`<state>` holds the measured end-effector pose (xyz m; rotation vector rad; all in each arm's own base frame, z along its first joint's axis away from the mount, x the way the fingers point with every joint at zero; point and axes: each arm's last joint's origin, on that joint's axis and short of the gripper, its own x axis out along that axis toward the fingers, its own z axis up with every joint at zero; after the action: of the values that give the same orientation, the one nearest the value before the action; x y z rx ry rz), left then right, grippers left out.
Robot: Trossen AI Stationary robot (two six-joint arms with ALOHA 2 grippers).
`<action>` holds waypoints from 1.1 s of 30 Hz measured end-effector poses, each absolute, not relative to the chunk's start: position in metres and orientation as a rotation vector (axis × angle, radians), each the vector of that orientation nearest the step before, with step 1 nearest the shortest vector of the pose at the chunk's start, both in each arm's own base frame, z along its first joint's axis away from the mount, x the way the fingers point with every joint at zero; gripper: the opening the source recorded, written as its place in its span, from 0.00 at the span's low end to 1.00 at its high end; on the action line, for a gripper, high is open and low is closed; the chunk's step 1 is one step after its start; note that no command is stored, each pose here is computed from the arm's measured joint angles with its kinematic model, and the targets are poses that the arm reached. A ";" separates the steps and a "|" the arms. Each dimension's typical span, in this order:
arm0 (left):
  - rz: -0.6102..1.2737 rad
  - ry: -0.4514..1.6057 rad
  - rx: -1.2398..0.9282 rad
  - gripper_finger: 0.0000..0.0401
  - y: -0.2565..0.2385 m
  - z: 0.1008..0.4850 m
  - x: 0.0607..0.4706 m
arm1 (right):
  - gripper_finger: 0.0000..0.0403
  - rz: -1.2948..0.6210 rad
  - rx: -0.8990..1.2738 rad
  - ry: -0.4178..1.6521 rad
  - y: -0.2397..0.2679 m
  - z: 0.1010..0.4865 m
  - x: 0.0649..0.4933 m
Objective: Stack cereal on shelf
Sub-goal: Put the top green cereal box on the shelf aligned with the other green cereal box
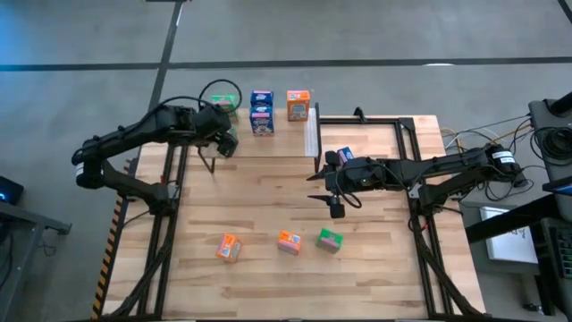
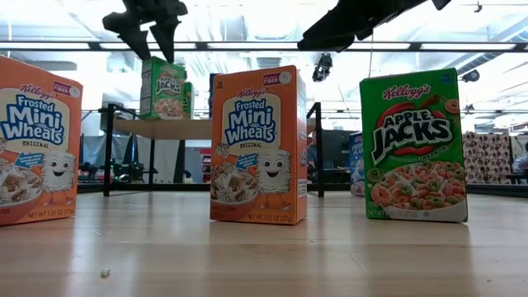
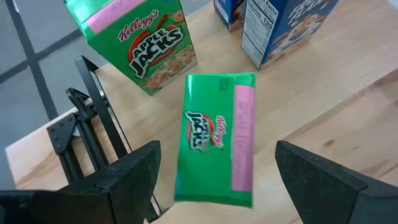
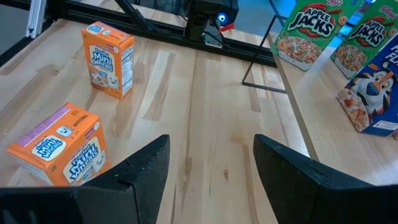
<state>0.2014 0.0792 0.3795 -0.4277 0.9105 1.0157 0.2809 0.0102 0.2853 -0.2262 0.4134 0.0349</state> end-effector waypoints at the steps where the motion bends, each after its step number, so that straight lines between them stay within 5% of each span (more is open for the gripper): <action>1: 1.018 0.918 -0.420 0.75 0.080 0.379 0.202 | 0.55 0.035 -0.226 0.413 0.010 0.285 0.281; 19: 0.875 1.082 -0.156 0.49 0.086 0.374 0.207 | 0.55 0.035 -0.226 0.413 0.010 0.285 0.281; 33: 0.614 1.178 0.215 0.45 0.088 0.377 0.212 | 0.55 0.035 -0.226 0.413 0.010 0.285 0.281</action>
<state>0.2115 0.0881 0.3774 0.2146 1.1780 0.6138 0.2809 0.0102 0.2854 -0.2255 0.4131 0.0347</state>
